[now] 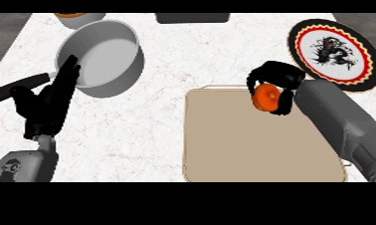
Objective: Pick the squash from the tray and place it in the plate
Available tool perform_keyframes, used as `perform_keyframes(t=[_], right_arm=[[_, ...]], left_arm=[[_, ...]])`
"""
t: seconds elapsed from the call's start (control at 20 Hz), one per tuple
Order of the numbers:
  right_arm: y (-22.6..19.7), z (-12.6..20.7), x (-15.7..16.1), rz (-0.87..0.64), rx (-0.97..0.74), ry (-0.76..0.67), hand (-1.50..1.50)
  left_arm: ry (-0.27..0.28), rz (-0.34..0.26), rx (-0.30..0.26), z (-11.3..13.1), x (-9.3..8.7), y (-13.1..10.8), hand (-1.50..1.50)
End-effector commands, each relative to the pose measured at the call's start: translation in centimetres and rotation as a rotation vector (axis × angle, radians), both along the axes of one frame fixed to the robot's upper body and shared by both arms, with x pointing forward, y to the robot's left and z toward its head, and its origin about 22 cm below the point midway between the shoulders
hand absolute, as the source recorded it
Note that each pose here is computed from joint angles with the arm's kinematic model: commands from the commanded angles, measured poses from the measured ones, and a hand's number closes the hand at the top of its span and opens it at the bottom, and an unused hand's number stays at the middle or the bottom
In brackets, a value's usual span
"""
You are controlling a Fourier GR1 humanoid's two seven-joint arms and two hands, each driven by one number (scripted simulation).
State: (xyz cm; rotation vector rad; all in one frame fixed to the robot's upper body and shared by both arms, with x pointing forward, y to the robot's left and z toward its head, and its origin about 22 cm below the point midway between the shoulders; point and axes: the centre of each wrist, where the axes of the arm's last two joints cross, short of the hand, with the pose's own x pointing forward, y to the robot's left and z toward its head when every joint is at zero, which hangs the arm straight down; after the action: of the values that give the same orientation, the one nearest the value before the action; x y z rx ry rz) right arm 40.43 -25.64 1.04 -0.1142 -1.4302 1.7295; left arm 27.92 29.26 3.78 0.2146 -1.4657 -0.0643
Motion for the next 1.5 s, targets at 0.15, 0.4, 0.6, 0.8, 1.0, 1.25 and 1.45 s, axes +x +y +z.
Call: perform_keyframes(t=[0.15, 0.4, 0.6, 0.8, 1.0, 1.25, 1.45], right_arm=[[1.8, 1.3, 0.9, -0.505, 0.182, -0.277, 1.50], [1.2, 5.7, 2.2, -0.694, 0.312, -0.603, 1.50], [0.0, 7.6, 2.0, -0.871, 0.345, -0.682, 1.50], [-4.8, 9.1, 0.6, -0.991, 0.386, -0.644, 1.50], [-6.9, 10.2, 0.2, -1.088, 0.444, -0.618, 1.50], [-11.0, 8.9, -1.4, -1.180, 0.360, -0.641, 1.50], [-16.2, 9.6, -2.1, -1.214, 0.370, -0.610, 1.50]], left_arm=[[0.090, 0.031, -0.011, -2.5, -1.5, 0.5, 0.00], [0.085, 0.051, -0.012, -1.9, -1.6, 2.1, 0.00], [0.071, 0.033, -0.013, -0.5, -0.8, 1.1, 0.00], [0.062, -0.013, -0.008, -2.5, -2.3, -1.1, 0.00], [0.063, -0.002, -0.021, -1.7, 0.0, -0.4, 0.00], [0.063, -0.022, -0.026, -1.7, -0.8, -0.5, 0.00], [0.050, -0.057, -0.017, -1.6, 0.6, -2.4, 0.00]])
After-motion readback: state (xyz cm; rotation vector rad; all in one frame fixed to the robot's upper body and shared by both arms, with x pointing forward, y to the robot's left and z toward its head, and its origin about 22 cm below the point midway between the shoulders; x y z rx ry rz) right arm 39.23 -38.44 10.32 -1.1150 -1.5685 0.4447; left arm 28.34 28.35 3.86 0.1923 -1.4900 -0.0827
